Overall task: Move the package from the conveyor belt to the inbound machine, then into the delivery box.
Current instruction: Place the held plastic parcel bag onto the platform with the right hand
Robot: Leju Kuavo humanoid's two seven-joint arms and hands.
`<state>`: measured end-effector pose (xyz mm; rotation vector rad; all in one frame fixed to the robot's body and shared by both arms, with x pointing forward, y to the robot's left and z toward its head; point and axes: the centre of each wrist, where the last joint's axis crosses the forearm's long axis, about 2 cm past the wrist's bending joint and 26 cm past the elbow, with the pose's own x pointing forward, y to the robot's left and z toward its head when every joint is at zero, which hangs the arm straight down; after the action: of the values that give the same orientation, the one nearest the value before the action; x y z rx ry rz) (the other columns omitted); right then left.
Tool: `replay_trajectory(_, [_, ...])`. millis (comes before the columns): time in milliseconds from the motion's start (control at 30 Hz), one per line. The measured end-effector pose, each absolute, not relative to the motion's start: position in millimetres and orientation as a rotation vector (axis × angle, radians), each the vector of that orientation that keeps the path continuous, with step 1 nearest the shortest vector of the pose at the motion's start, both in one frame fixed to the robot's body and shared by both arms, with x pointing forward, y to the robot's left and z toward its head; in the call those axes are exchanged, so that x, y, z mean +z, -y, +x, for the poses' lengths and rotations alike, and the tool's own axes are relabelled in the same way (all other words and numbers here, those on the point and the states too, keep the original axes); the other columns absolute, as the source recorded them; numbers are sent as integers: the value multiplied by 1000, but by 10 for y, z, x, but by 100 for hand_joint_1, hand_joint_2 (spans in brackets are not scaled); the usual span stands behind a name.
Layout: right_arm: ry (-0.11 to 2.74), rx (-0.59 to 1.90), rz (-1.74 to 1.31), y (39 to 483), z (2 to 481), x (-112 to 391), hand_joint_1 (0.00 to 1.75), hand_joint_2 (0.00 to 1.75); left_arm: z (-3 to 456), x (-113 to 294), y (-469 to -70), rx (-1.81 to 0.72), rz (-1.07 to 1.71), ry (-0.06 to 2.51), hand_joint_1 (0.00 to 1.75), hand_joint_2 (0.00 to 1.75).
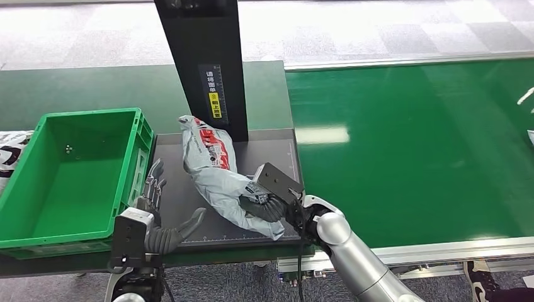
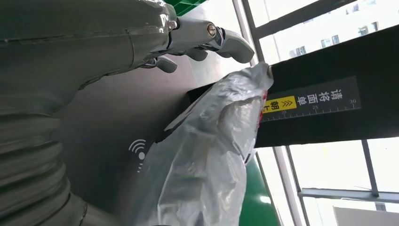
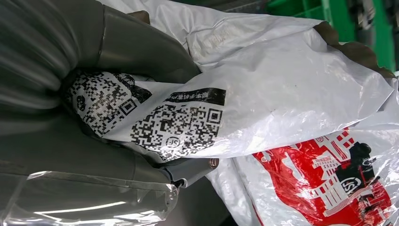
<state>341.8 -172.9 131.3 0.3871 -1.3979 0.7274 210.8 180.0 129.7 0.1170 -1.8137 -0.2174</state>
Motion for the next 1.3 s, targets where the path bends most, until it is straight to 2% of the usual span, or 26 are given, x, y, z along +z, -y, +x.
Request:
replay_trajectory(67, [1371, 720, 365, 1768, 3464, 1279, 0, 175, 2100, 1294, -1793, -214, 119, 1812, 0, 175])
replay_trajectory(400, [1336, 702, 234, 1899, 3644, 1248, 0, 175, 2057, 1264, -1793, -208, 130, 1799, 0, 175])
replay_trajectory(700, [1343, 677, 260, 1977, 3675, 1222, 0, 175, 2050, 1256, -1802, -206, 136, 1800, 0, 175])
replay_trajectory(900, [1550, 475, 410, 2084, 3663, 1395, 0, 175, 2093, 1328, -1922, -163, 251, 1901, 0, 175])
replay_trajectory(1300, [1793, 183, 443, 2413, 3348, 1596, 0, 175, 2073, 1705, -2416, -112, 587, 2125, 0, 175])
